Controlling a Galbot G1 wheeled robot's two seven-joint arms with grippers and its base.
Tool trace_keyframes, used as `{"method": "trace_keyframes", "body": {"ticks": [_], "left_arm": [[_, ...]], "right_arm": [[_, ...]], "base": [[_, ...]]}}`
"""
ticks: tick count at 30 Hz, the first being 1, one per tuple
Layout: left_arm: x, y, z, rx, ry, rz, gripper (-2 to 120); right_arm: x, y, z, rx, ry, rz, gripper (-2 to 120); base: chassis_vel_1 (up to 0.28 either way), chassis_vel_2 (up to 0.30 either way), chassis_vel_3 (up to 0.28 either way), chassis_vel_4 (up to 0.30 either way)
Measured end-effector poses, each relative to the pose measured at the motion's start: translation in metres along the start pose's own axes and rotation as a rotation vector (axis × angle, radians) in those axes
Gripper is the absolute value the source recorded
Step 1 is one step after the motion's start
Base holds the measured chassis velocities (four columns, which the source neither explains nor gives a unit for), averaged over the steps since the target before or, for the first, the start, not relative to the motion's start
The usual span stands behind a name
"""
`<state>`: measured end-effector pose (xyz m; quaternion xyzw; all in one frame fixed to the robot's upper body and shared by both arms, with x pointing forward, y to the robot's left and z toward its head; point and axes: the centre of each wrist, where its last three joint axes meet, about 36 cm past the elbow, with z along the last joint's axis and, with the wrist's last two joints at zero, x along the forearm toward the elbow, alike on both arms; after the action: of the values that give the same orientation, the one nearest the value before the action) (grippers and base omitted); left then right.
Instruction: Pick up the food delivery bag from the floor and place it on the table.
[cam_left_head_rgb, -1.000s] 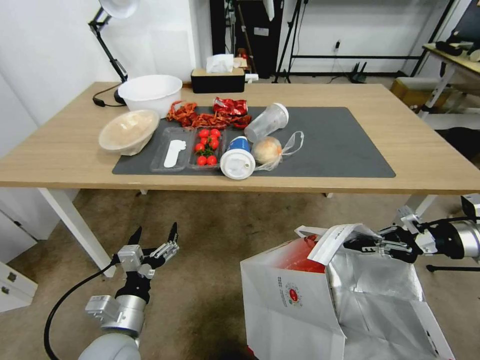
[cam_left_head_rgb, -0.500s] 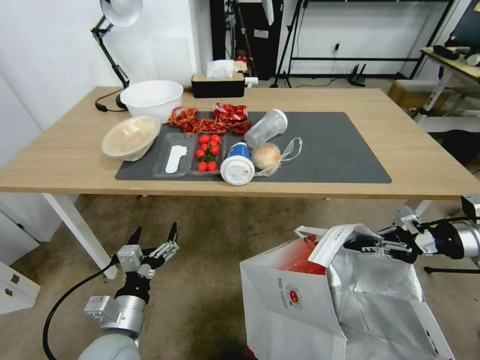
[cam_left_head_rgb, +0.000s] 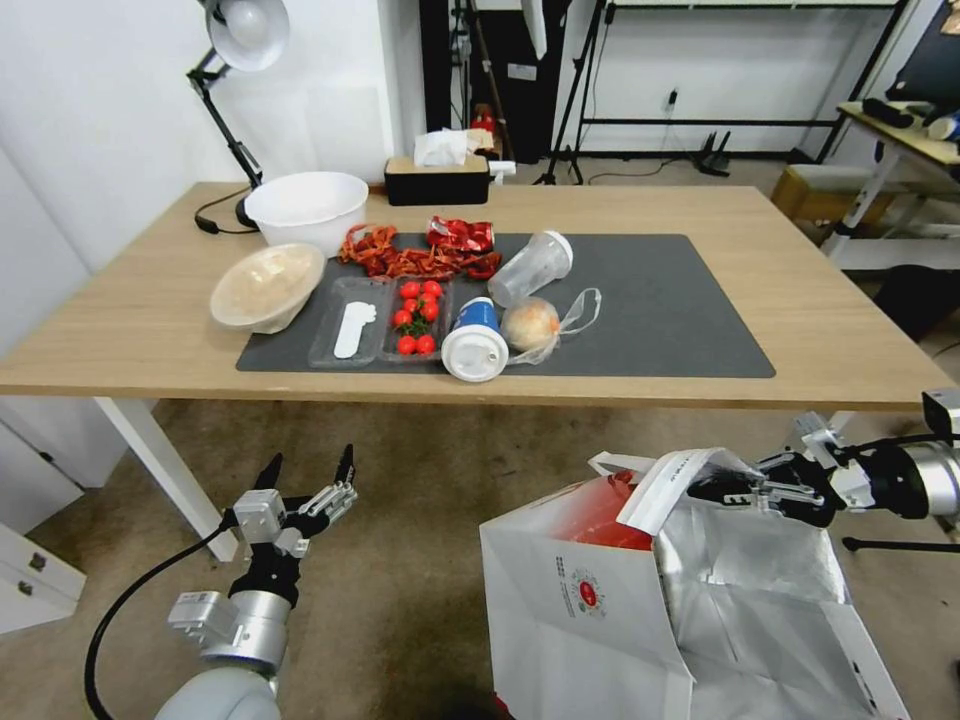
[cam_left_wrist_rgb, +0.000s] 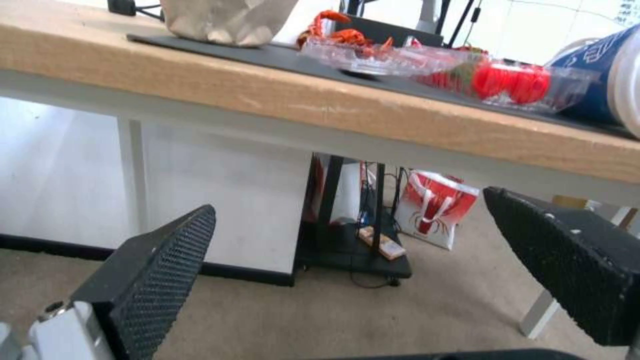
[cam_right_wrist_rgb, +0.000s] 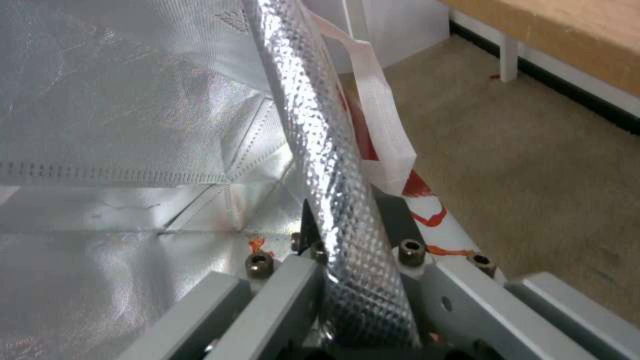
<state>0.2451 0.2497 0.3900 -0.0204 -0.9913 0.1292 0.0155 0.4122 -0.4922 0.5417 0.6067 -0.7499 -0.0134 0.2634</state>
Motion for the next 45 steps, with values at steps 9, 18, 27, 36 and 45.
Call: {"method": "trace_keyframes", "body": {"ticks": [9,18,27,36,45], "left_arm": [[0.0006,-0.0002,-0.0006,-0.002,0.001,0.002,100],[0.0022,-0.0007,-0.0007,0.0,0.0,0.001,100],[0.0024,-0.0013,-0.0008,0.0,0.0,0.004,100],[0.0029,-0.0009,0.0006,0.0,0.003,0.007,100],[0.0033,-0.0006,0.0016,0.0,0.012,0.02,100]], "right_arm": [[-0.0008,0.0007,-0.0002,0.001,-0.001,-0.003,0],[-0.0012,0.0012,0.0003,0.001,-0.005,-0.003,0],[-0.0007,0.0009,0.0006,0.001,-0.007,-0.001,0],[-0.0008,0.0007,0.0026,-0.001,-0.01,0.001,0],[0.0,-0.0001,0.0042,-0.004,-0.01,0.005,0]], "base": [[0.0,0.0,0.0,0.0],[0.0,0.0,0.0,0.0],[0.0,0.0,0.0,0.0],[0.0,0.0,0.0,0.0],[0.0,0.0,0.0,0.0]]}}
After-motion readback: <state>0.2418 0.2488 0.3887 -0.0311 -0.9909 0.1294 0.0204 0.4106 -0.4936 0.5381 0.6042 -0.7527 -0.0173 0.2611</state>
